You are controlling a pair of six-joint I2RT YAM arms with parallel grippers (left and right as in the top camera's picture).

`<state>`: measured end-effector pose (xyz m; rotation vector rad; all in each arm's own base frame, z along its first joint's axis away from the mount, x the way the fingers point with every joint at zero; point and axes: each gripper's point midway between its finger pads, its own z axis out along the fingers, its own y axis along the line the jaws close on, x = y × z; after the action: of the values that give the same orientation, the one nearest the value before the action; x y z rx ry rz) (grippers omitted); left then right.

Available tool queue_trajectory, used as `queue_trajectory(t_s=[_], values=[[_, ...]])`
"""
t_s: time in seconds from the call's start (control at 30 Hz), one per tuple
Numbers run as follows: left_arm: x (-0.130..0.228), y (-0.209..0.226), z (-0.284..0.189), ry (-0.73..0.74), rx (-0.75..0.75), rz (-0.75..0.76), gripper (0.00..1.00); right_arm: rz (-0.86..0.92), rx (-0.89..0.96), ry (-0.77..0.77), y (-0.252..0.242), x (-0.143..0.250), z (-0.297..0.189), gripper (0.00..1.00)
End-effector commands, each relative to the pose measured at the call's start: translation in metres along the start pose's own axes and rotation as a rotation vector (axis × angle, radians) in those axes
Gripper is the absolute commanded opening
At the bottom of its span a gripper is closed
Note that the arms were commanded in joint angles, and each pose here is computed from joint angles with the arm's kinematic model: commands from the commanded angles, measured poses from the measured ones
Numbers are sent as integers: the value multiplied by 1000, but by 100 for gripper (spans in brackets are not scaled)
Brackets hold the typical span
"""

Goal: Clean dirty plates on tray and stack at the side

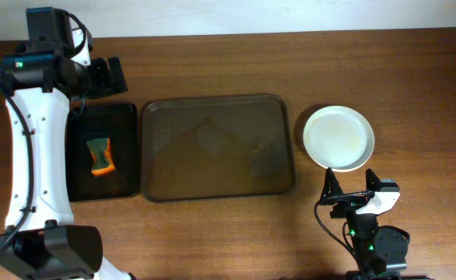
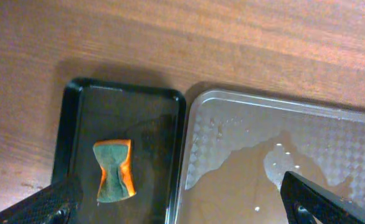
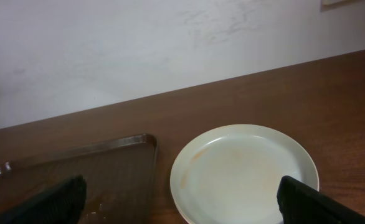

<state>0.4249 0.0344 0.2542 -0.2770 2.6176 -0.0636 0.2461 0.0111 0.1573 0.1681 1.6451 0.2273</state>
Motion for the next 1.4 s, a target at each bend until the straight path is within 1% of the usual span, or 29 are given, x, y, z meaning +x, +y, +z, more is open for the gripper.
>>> queue_trajectory(t_s=[0.0, 0.1, 0.2, 0.27, 0.3, 0.37, 0.43, 0.5, 0.67, 0.83, 0.9, 0.93, 1.07, 1.37], values=[[25, 7, -26, -25, -15, 0, 100, -11, 9, 0, -1, 2, 0, 98], [47, 9, -21, -167, 6, 7, 100, -11, 9, 0, -1, 2, 0, 98], [85, 15, -3, -208, 9, 14, 100, -11, 9, 0, -1, 2, 0, 98], [114, 18, 12, -273, 24, 17, 100, -11, 9, 0, -1, 2, 0, 98], [121, 18, 15, -296, 31, 19, 100, -11, 9, 0, -1, 2, 0, 98], [154, 20, 25, -342, 52, 23, 100, -11, 9, 0, -1, 2, 0, 98], [175, 22, 29, -374, 58, 26, 100, -11, 9, 0, -1, 2, 0, 98], [187, 24, 34, -410, 56, 39, 100, -11, 9, 0, -1, 2, 0, 98], [205, 27, 43, -582, 72, 58, 100, -11, 9, 0, -1, 2, 0, 98], [232, 31, 58, -624, 76, 60, 100, -11, 9, 0, -1, 2, 0, 98], [238, 31, 62, -638, 78, 60, 100, -11, 9, 0, -1, 2, 0, 98], [233, 30, 56, -680, 83, 63, 100, -11, 9, 0, -1, 2, 0, 98], [224, 29, 42, -758, 90, 66, 100, -11, 9, 0, -1, 2, 0, 98], [202, 24, -6, -991, 115, 78, 100, -11, 9, 0, -1, 2, 0, 98]])
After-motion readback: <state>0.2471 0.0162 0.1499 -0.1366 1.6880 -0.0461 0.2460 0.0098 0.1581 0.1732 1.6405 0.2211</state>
